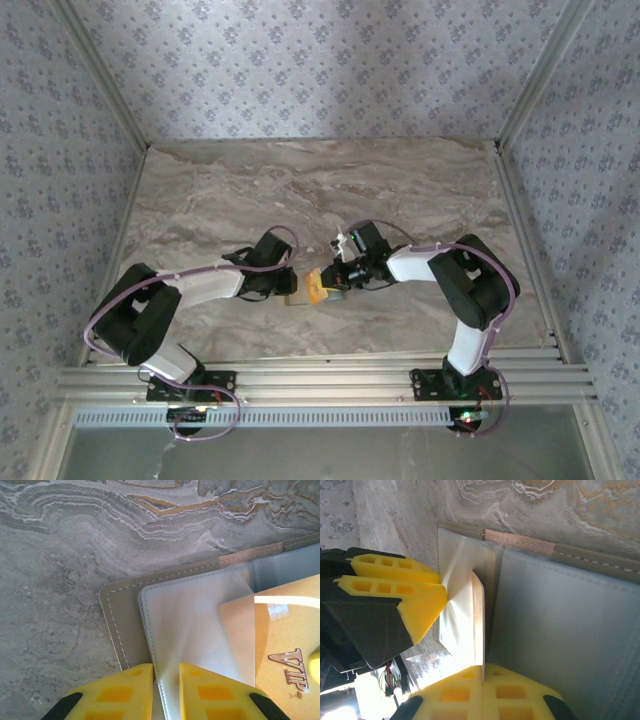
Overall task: Put the credit cards into the card holder
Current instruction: Insert the credit card into the card slot.
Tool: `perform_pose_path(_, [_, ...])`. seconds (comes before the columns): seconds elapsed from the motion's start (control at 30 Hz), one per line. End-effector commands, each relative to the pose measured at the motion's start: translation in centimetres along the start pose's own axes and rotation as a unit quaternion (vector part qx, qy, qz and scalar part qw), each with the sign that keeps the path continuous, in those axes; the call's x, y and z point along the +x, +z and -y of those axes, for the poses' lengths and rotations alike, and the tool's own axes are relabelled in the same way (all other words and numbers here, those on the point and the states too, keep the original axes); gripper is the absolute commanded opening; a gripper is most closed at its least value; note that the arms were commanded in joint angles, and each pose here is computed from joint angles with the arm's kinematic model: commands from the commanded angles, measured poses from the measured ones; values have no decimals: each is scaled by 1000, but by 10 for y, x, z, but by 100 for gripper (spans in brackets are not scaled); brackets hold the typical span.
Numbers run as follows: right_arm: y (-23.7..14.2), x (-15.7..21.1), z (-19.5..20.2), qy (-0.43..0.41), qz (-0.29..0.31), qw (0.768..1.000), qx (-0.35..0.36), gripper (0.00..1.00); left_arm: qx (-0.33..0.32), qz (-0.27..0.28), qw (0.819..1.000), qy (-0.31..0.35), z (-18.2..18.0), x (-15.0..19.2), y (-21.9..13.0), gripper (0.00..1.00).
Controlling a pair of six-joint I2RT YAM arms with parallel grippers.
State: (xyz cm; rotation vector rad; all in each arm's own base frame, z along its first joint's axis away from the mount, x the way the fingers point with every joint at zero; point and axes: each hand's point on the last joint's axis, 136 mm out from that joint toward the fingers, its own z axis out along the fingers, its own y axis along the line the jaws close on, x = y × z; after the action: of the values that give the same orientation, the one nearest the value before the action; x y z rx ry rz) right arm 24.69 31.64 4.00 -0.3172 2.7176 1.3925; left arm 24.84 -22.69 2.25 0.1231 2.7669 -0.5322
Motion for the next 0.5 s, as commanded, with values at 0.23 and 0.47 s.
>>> perform_pose_path(0.23, [4,-7,18,0,1,999,42,0,-68,-55,996,3,-38,36,13,19])
perform_pose_path(0.47, [7,-11,23,2,3,999,47,0,-66,-57,996,4,-37,36,14,19])
